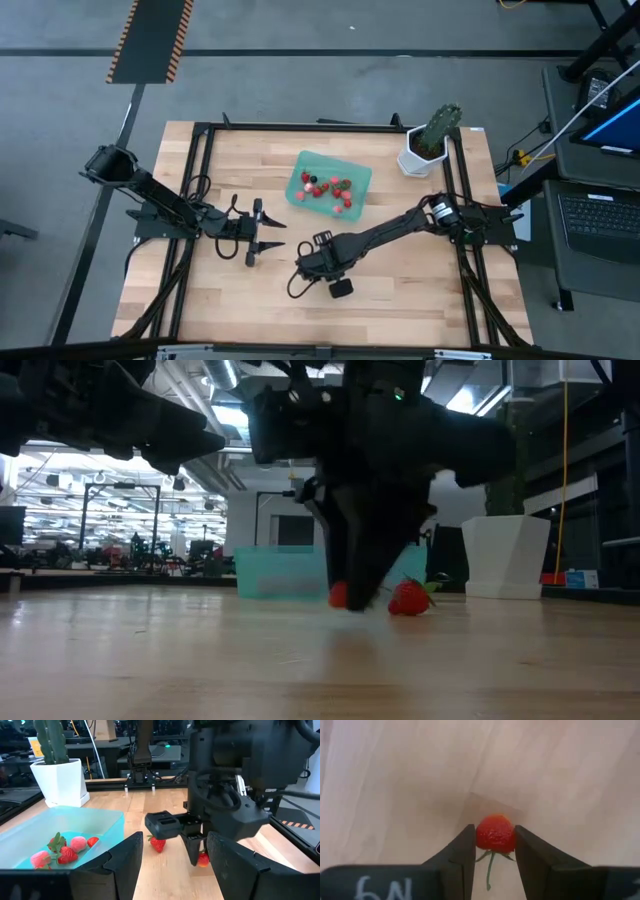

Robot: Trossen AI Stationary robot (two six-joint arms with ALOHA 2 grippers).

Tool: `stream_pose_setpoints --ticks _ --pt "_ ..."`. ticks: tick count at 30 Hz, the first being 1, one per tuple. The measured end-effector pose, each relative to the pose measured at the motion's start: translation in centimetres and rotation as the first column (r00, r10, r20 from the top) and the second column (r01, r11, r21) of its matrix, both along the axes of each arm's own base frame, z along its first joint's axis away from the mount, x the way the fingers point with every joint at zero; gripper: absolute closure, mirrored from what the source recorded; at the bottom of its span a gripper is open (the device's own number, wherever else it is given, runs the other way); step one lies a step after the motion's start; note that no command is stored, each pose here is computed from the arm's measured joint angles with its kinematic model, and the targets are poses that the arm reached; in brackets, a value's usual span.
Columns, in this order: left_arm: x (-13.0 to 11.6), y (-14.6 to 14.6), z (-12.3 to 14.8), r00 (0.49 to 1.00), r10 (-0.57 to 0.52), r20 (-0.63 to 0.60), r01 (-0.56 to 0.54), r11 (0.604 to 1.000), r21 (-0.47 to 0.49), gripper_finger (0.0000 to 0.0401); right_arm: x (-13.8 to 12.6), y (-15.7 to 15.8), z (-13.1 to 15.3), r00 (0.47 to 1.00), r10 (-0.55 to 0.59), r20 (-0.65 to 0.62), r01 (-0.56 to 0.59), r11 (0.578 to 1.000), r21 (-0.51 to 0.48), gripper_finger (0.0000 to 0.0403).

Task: Pick and placing Produce into tupperware
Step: Put the red strawberry into the light blue bin

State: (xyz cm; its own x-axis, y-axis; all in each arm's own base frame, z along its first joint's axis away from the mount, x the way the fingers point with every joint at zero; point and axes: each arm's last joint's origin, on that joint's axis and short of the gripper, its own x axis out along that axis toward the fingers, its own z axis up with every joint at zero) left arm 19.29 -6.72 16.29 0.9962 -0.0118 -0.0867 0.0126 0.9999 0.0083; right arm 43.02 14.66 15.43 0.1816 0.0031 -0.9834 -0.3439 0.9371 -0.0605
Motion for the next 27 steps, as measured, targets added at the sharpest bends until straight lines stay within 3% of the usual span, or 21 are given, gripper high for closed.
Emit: stream_pose_setpoints --ticks 7,17,27 --pt "0.0 0.0 0.0 1.000 0.001 0.000 -0.001 1.000 0.001 0.0186 -0.2 -0.9 1.4 1.000 -0.022 0.004 0.022 1.000 0.004 0.0288" --pt "0.0 0.0 0.0 1.000 0.003 0.000 -0.003 1.000 0.002 0.0186 -1.7 -1.4 7.0 0.991 -0.073 0.109 0.072 0.997 0.014 0.0288" --pt "0.0 0.0 0.0 1.000 0.004 0.001 -0.004 1.000 0.002 0.0186 -5.2 -2.8 10.3 0.960 -0.166 0.225 0.166 0.986 0.020 0.0288"
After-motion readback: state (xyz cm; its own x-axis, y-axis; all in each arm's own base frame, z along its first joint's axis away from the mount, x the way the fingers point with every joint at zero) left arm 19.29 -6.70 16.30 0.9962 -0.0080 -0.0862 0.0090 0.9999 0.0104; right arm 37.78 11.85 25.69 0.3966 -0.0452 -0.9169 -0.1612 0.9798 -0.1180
